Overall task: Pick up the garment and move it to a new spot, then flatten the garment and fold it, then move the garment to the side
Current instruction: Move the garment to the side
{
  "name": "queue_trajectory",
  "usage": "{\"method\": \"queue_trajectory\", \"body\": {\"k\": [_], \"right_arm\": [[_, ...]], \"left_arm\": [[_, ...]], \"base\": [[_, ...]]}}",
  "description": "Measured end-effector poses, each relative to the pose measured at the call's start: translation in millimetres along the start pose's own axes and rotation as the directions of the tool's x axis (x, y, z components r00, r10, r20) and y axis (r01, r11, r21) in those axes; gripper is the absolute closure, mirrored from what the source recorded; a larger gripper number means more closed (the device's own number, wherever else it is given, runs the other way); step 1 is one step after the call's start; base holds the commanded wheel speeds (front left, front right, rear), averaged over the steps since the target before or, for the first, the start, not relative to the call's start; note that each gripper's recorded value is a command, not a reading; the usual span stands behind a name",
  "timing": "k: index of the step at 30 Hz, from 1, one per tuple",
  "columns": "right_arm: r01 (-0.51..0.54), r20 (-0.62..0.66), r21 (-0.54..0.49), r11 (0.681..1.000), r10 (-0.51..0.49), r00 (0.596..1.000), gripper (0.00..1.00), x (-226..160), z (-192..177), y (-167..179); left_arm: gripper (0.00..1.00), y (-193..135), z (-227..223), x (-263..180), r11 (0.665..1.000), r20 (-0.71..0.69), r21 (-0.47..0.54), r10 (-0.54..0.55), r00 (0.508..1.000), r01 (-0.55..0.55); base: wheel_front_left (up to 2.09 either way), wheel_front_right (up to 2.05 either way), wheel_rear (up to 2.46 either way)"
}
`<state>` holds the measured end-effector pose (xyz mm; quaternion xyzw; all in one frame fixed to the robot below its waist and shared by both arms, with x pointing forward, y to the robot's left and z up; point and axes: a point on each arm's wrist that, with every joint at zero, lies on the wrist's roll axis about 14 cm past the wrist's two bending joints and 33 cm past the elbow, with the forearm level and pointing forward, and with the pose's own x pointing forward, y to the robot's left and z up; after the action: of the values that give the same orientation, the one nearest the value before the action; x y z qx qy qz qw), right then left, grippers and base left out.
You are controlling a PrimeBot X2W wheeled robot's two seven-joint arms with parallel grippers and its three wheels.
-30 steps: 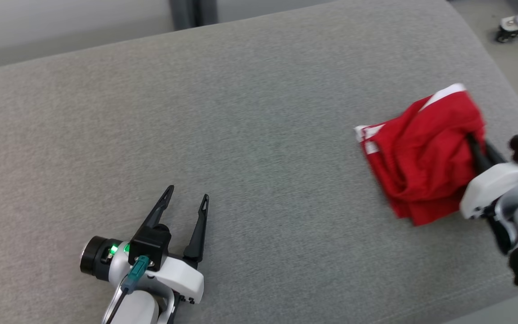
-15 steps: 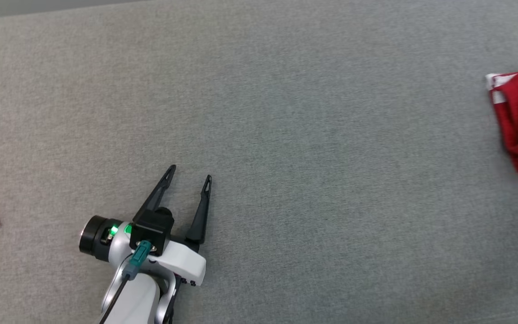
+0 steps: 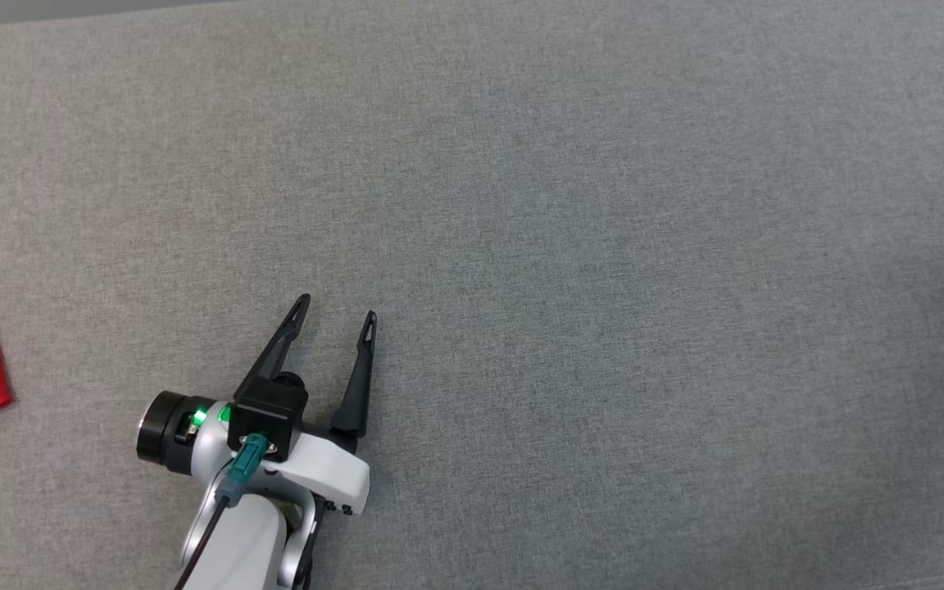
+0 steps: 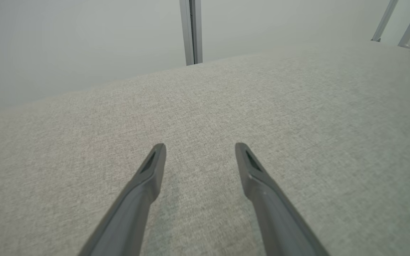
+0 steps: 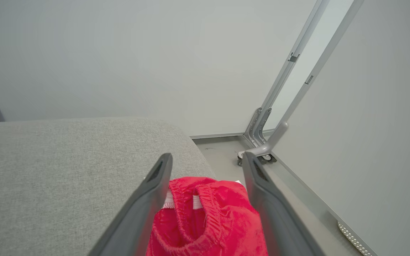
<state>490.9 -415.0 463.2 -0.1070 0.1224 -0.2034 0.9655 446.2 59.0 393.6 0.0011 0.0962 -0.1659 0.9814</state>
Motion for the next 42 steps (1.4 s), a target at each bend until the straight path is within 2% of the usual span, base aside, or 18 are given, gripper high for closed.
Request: {"method": "queue_trajectory", "body": {"k": [10, 20, 28, 42], "right_arm": [[-0.173, 0.201, 0.069, 0.982, 0.156, 0.967, 0.00, -26.7, 49.1, 83.7], [-0.351, 0.258, 0.158, 0.923, 0.305, 0.917, 0.00, -86.1, 46.8, 145.3], [-0.442, 0.250, 0.189, 0.877, 0.392, 0.885, 0.00, -131.2, 33.7, 175.2], [-0.496, 0.263, 0.255, 0.830, 0.434, 0.861, 0.00, -176.0, 29.7, 182.1]], "left_arm": [[0.00, 12.1, 17.3, -7.9, 0.998, 0.039, -0.002, 0.059, 0.998, -0.059], [0.00, 37.9, 32.8, -36.6, 0.986, 0.070, -0.011, 0.168, 0.983, -0.168], [0.00, 60.9, 37.8, -67.4, 0.962, 0.078, -0.040, 0.272, 0.959, -0.270], [0.00, 78.4, 41.8, -115.0, 0.930, 0.097, -0.063, 0.368, 0.925, -0.363]], "base": [[0.00, 0.00, 0.00], [0.00, 0.00, 0.00], [0.00, 0.00, 0.00], [0.00, 0.00, 0.00]]}}
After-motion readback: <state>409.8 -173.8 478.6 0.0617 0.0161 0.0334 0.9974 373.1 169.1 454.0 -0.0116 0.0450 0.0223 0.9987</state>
